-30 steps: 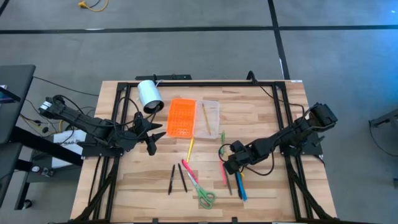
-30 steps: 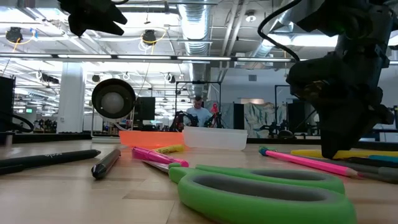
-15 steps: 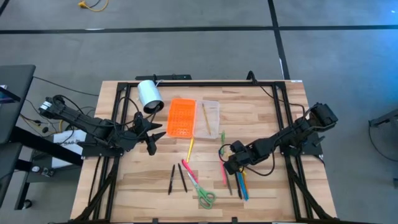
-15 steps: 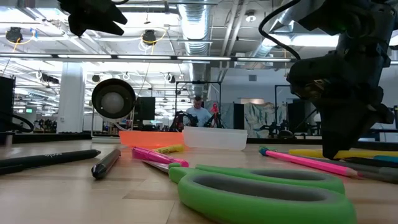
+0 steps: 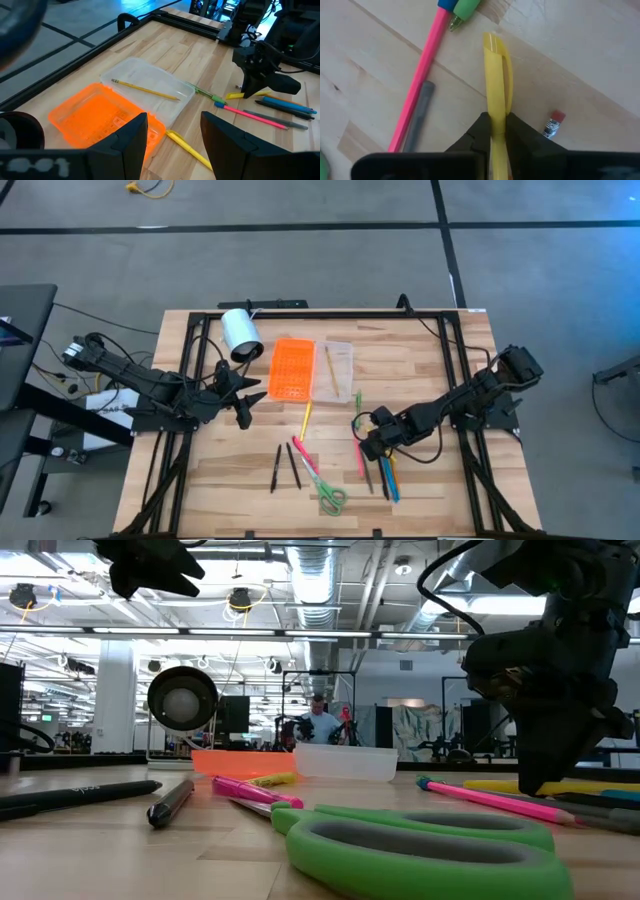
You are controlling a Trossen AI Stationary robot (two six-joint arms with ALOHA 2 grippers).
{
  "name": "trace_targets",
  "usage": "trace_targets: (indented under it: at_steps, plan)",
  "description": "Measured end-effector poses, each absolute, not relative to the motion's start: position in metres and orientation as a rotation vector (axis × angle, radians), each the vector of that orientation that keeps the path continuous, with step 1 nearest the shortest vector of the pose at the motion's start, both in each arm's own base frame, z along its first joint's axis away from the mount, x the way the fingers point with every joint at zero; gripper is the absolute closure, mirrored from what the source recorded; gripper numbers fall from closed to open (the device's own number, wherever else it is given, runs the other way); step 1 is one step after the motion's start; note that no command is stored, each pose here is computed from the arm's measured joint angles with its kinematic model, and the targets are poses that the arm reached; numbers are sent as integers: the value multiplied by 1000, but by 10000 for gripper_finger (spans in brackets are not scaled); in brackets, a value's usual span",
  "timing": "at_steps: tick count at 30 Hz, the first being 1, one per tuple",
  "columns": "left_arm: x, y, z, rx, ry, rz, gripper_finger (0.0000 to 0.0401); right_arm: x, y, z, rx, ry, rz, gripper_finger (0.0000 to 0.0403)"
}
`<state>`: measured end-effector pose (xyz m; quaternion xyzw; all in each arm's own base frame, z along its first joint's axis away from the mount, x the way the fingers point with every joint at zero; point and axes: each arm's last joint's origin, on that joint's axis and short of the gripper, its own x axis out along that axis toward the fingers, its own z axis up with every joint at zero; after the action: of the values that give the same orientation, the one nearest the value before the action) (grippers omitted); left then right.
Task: Pick & place school supplies into a supply box
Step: Put the right yellow pen into the orange supply box
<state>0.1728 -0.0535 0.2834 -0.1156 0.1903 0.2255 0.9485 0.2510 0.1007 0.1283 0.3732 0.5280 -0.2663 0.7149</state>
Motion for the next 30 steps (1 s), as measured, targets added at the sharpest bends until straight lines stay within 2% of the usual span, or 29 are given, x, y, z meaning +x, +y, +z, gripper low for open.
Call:
trace_targets:
  at_steps: [30]
  plan:
    - [173, -53, 284, -228, 377, 481, 228, 251, 101, 128, 827, 1165, -589, 359]
